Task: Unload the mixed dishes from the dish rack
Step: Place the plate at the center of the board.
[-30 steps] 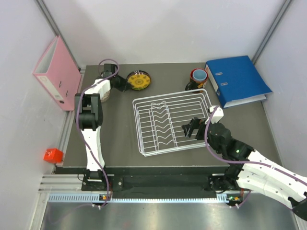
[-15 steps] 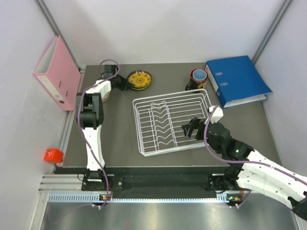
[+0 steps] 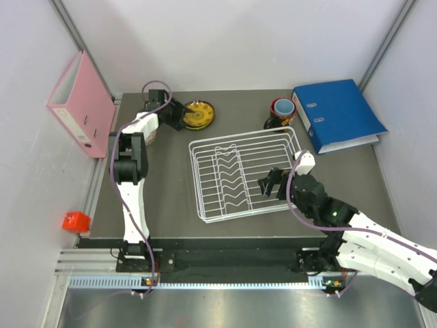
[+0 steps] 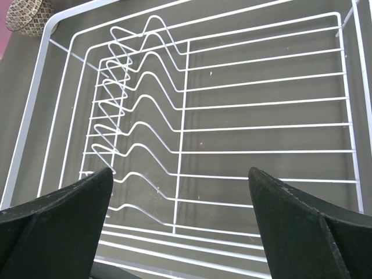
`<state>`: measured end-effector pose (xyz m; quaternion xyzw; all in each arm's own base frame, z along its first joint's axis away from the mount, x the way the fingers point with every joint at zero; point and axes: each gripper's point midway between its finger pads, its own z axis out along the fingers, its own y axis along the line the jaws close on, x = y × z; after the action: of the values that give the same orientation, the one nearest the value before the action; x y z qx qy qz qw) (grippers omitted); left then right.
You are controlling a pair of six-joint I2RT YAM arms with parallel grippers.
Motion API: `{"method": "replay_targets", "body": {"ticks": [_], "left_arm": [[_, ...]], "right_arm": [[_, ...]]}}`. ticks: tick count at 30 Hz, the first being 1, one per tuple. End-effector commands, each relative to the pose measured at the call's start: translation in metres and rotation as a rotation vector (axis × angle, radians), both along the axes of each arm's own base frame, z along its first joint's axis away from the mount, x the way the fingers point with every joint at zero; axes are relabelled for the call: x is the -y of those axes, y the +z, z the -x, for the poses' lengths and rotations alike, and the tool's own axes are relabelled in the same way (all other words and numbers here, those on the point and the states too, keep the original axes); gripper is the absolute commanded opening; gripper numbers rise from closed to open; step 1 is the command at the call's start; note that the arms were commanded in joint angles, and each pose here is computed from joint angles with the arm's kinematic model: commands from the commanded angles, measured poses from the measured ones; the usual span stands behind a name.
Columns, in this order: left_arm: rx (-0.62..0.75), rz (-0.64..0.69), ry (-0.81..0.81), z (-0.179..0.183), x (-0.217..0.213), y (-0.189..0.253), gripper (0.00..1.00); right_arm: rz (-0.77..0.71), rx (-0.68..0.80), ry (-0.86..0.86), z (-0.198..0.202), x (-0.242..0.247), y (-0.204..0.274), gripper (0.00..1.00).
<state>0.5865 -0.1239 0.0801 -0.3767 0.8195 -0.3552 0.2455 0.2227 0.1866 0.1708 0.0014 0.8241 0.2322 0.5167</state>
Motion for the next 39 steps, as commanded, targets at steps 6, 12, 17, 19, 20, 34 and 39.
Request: {"method": "replay_targets", "body": {"ticks": [6, 12, 17, 19, 20, 34, 39], "left_arm": [[0.094, -0.070, 0.005, 0.005, -0.023, 0.076, 0.99], [0.107, -0.088, -0.003, 0.014, -0.026, 0.094, 0.99], [0.104, -0.097, -0.015, 0.018, -0.026, 0.095, 0.99], [0.086, -0.093, -0.021, 0.018, -0.025, 0.086, 0.99], [0.074, -0.087, -0.024, 0.020, -0.023, 0.080, 0.99], [0.230, -0.137, -0.070, 0.030, -0.007, 0.144, 0.98], [0.441, -0.390, -0.108, 0.089, 0.008, 0.242, 0.99]], "right_arm": [[-0.065, 0.056, -0.009, -0.006, -0.005, 0.025, 1.00], [-0.086, 0.059, -0.007, -0.004, -0.004, 0.028, 1.00], [-0.094, 0.057, -0.008, -0.001, -0.001, 0.026, 1.00], [-0.099, 0.058, -0.009, 0.001, 0.000, 0.026, 1.00], [-0.103, 0.059, -0.009, 0.001, 0.001, 0.026, 1.00], [-0.092, 0.057, -0.011, 0.003, 0.004, 0.025, 1.00], [-0.067, 0.090, -0.023, -0.004, 0.004, 0.037, 1.00]]}}
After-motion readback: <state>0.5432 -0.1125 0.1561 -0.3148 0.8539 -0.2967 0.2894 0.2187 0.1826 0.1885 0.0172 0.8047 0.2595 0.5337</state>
